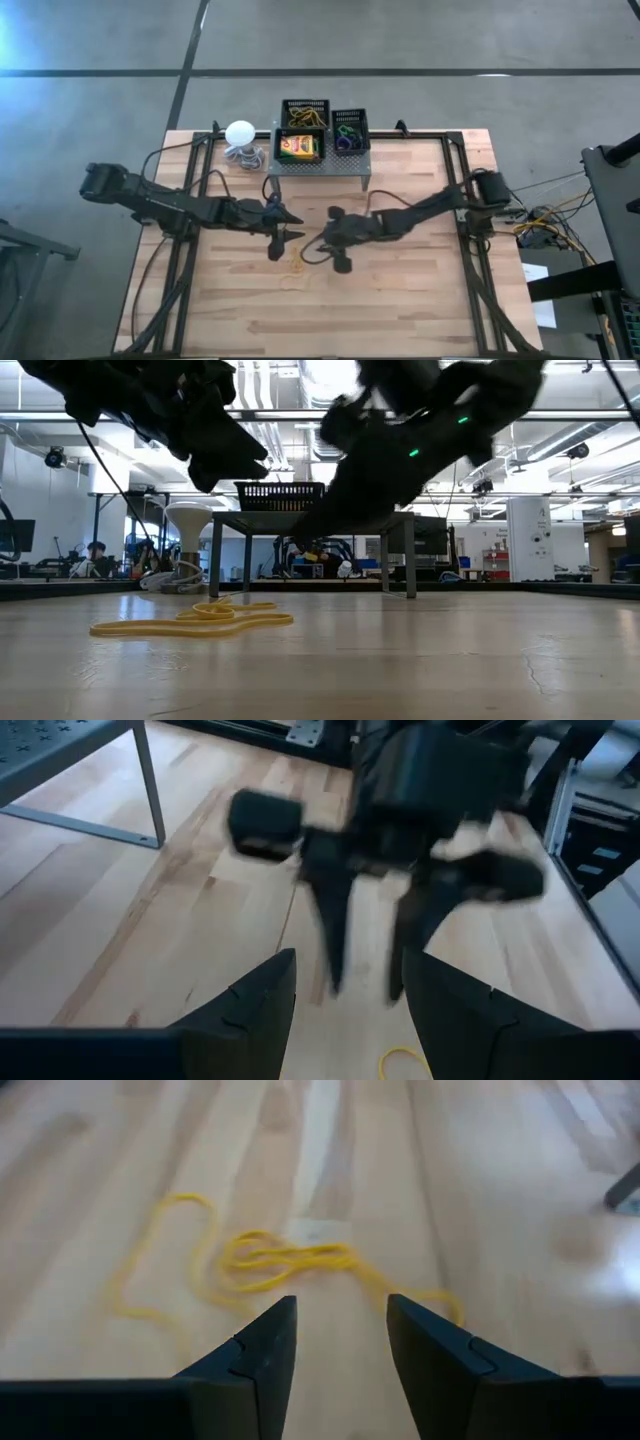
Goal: Pick & Place Office Desk Supplies
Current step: Put the yellow rubber band into the top left black bin on the shelf
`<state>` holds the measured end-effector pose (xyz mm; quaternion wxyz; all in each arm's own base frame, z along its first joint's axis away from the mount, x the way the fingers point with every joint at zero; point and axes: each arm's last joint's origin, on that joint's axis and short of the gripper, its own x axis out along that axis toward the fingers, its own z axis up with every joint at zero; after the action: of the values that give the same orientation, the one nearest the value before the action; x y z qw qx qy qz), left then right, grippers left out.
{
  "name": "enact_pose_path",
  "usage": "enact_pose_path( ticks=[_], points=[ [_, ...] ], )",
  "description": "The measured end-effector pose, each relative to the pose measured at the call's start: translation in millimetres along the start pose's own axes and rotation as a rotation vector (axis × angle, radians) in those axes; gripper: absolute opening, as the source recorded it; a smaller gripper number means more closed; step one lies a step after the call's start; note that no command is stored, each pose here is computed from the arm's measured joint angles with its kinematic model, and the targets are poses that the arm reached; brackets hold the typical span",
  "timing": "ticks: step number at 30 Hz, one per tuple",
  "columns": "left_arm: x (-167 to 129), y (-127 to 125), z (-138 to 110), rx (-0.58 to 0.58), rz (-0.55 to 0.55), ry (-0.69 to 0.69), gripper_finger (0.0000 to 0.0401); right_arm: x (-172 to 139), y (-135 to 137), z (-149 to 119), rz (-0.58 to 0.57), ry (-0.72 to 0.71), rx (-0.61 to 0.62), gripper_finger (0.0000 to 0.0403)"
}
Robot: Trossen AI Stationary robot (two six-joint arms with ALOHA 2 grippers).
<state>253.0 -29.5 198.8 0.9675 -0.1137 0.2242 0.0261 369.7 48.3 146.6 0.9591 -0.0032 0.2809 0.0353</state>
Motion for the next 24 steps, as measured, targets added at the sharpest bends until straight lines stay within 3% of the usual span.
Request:
enact_pose_path(
  ticks=[4, 8, 14, 19, 24],
  points=[
    [-11.9, -0.7, 4.5, -0.034, -0.03, 0.005, 0.0189, 24.9, -17.3, 3.9, -0.016, 0.019, -0.068, 0.0143],
    [-38.4, -1.5, 7.8, -0.029, -0.097, 0.058, 0.0189, 48.7, -32.6, 6.5, 0.1, 0.062, -0.1, 0.0134],
    [-79.5, 1.9, 13.4, -0.02, -0.078, 0.033, 0.0189, 83.8, -41.6, 6.9, 0.165, 0.17, -0.191, 0.0124],
    [-98.6, 4.8, 15.8, -0.02, -0.052, -0.017, 0.0189, 92.7, -45.1, 17.9, 0.183, 0.277, -0.219, 0.0104],
    [-104.4, 7.2, 10.8, -0.02, -0.045, -0.017, 0.0189, 90.7, -47.7, 21.2, 0.19, 0.352, -0.215, 0.0054]
  ],
)
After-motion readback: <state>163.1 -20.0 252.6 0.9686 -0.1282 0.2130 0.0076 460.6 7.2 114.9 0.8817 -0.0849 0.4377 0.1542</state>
